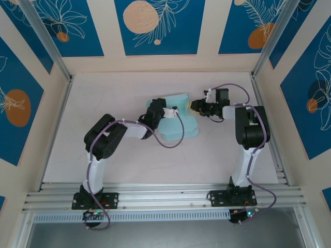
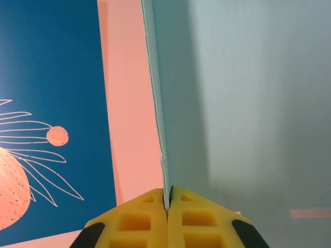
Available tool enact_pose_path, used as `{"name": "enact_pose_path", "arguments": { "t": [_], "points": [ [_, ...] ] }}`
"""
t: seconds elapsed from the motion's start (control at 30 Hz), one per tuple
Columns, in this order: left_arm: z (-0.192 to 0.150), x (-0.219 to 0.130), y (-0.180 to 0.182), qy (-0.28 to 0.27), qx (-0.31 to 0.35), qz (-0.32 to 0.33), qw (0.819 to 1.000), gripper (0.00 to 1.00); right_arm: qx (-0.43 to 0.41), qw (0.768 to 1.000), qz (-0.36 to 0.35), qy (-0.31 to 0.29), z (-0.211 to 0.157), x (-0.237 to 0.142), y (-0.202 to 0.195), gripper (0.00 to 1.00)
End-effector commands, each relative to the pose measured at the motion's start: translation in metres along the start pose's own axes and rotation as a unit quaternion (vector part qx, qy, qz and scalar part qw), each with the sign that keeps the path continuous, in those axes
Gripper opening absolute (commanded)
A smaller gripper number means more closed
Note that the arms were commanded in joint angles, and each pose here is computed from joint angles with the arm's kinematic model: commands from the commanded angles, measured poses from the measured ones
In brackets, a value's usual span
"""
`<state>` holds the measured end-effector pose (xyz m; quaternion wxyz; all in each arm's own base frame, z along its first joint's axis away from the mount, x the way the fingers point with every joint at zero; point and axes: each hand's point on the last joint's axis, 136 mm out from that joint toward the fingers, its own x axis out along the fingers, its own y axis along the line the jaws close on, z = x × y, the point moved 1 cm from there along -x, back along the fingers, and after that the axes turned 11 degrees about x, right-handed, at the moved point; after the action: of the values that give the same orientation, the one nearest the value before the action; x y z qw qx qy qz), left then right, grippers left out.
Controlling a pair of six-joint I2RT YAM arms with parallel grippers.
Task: Fold the paper box
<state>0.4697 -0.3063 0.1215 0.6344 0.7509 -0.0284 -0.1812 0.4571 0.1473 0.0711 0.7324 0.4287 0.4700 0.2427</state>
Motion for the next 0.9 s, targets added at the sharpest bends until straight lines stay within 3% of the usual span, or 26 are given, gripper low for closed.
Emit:
{"name": "enact_pose_path", "arguments": {
  "t": [0.0, 0.87],
  "points": [
    [0.006, 0.005, -0.031, -0.013, 0.023, -0.043, 0.999, 0.0, -0.039, 0.999, 0.006, 0.001, -0.002, -0.003, 0.017, 0.37],
    [0.01, 0.0, -0.037, -0.04, 0.025, -0.07, 0.996, 0.0, -0.167, 0.985, -0.044, -0.001, -0.017, 0.027, 0.036, 0.54]
  ]
}}
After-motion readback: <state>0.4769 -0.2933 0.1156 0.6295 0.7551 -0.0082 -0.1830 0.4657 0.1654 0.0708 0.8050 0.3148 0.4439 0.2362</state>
